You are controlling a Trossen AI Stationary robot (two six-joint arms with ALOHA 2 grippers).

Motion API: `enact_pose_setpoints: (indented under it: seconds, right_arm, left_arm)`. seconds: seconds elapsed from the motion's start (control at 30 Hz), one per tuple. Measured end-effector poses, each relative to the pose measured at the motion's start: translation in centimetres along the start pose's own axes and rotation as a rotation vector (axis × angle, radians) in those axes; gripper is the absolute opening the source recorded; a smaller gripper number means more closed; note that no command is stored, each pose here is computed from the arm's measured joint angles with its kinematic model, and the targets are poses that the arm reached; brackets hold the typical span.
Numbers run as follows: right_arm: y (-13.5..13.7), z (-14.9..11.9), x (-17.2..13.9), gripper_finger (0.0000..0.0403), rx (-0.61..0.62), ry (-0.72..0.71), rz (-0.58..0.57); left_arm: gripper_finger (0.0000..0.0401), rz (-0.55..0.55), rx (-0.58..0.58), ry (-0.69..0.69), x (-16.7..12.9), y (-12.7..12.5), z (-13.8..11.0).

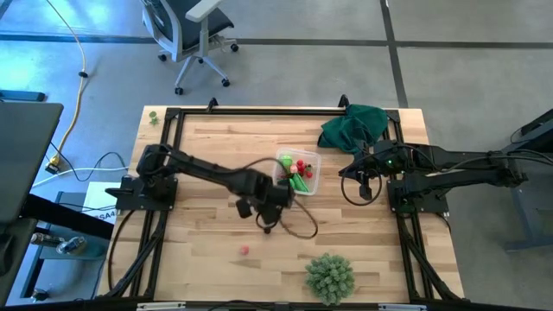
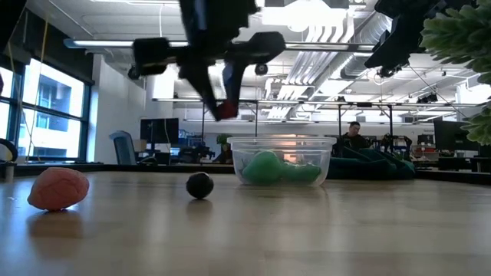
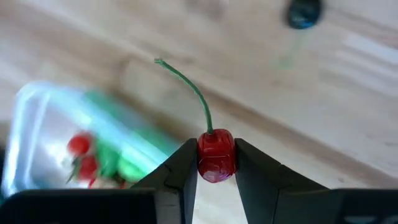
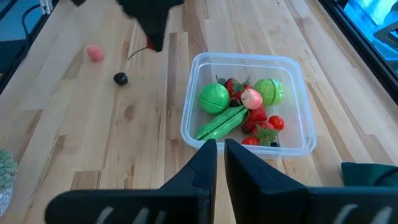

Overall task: Pick and placing Produce into tupperware
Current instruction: Put the red cherry into the transparent bin

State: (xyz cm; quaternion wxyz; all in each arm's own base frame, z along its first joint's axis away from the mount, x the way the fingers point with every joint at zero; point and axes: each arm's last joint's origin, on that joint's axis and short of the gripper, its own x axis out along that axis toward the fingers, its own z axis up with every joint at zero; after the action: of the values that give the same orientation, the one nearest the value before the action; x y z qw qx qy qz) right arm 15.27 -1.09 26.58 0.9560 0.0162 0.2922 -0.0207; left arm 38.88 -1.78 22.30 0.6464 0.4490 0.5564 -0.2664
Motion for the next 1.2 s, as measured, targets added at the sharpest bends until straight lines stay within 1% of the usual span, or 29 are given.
enact_pose_setpoints:
  seconds: [0.13, 0.33, 0.4, 0.5, 0.57, 0.6, 0.67, 0.8, 0.97, 1.07, 1.2]
  right_arm:
    - [0.0, 0.0, 0.0, 0.0024, 0.0, 0.0, 0.0]
    - [0.0, 0.0, 0.0, 0.0024, 0.0, 0.0, 0.0]
    - [0.0, 0.0, 0.0, 0.0024, 0.0, 0.0, 0.0]
    - [0.0, 0.0, 0.0, 0.0024, 0.0, 0.0, 0.0]
    - [0.0, 0.0, 0.0, 0.0024, 0.0, 0.001, 0.0]
    - [0.0, 0.0, 0.0, 0.0024, 0.0, 0.0, 0.0]
    - [0.0, 0.0, 0.0, 0.0024, 0.0, 0.0, 0.0]
    - [0.0, 0.0, 0.0, 0.0024, 0.0, 0.0, 0.0]
    - [0.0, 0.0, 0.0, 0.0024, 0.0, 0.002, 0.0]
    - [0.0, 0.0, 0.0, 0.0024, 0.0, 0.002, 0.0]
    - [0.0, 0.0, 0.0, 0.0024, 0.0, 0.002, 0.0]
  left_arm:
    - [0.0089, 0.039, -0.089, -0.018, -1.6, 2.4, -1.9]
    - [0.0089, 0.121, -0.209, -0.138, -3.8, 6.0, -5.3]
    - [0.0089, 0.158, -0.252, -0.181, -4.0, 7.1, -6.7]
    - [0.0089, 0.228, -0.354, -0.231, -4.0, 8.6, -8.8]
    - [0.0089, 0.246, -0.413, -0.277, -3.5, 9.5, -10.2]
    - [0.0089, 0.242, -0.437, -0.298, -3.1, 9.9, -10.8]
    - [0.0089, 0.191, -0.483, -0.318, -1.8, 10.1, -12.1]
    - [0.0089, 0.106, -0.538, -0.304, 0.9, 10.3, -13.3]
    - [0.0089, 0.004, -0.546, -0.259, 3.8, 9.9, -13.2]
    - [0.0089, -0.026, -0.548, -0.236, 4.7, 9.7, -13.2]
    - [0.0089, -0.039, -0.56, -0.155, 6.1, 9.5, -13.3]
